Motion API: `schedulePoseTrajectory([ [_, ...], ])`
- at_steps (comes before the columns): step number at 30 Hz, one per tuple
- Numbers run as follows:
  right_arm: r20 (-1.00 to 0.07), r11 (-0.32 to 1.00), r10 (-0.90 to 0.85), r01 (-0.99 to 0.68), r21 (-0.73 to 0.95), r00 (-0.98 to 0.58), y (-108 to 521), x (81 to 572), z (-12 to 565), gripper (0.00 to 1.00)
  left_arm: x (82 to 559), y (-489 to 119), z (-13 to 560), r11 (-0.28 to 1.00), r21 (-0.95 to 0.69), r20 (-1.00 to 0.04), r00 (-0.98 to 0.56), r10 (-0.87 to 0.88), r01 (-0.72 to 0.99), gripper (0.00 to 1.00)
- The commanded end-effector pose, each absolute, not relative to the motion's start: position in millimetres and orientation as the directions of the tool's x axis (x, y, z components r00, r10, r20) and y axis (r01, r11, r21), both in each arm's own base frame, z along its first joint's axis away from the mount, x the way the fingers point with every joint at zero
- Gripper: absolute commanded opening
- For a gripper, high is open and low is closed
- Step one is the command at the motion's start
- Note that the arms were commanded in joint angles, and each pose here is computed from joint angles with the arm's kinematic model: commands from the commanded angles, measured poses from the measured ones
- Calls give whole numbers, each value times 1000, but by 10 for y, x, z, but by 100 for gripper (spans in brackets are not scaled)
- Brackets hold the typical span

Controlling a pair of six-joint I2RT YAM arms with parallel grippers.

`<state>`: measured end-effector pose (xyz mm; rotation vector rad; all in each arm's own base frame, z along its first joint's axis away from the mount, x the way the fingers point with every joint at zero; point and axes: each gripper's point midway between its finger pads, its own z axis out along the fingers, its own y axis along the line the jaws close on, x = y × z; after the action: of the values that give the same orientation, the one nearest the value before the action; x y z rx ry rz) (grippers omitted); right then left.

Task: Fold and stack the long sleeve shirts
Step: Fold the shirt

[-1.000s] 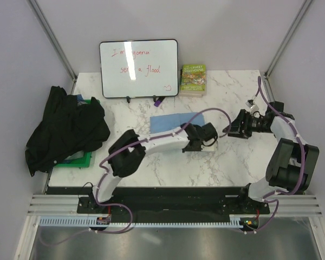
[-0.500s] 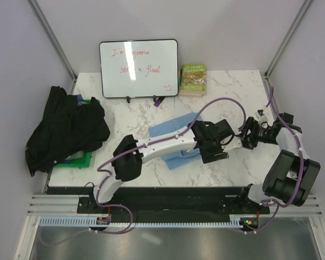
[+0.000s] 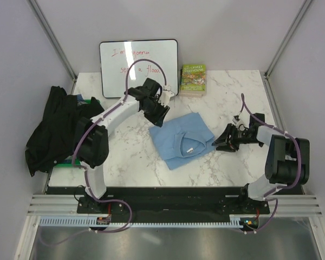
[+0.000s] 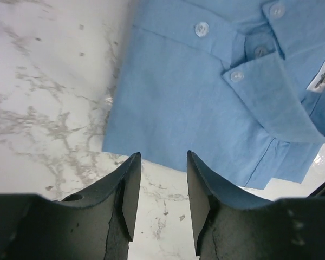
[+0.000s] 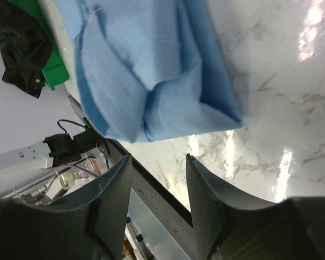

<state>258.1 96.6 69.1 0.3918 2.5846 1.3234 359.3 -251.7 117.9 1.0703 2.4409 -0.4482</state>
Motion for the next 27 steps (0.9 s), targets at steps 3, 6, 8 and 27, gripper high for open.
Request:
schedulePoseTrajectory([
  [3, -123, 680, 340, 153, 717, -932, 785, 2995, 306, 42, 3400, -2717, 682, 551, -164, -481, -554, 680, 819, 43],
  [6, -144, 717, 322, 141, 683, -936, 789, 3169, 187, 33, 3269, -2683, 504, 565, -208, -437, -593, 677, 799, 40],
  [8, -176, 732, 296, 105, 673, -939, 860, 3327, 163, 26, 3123, -2705, 440, 555, -248, -416, -604, 679, 794, 37],
  [27, -602, 770, -53, -416, 483, -797, 731, 4061, 1422, 51, 2511, -3514, 1340, 353, -418, -614, -547, 569, 837, 47],
])
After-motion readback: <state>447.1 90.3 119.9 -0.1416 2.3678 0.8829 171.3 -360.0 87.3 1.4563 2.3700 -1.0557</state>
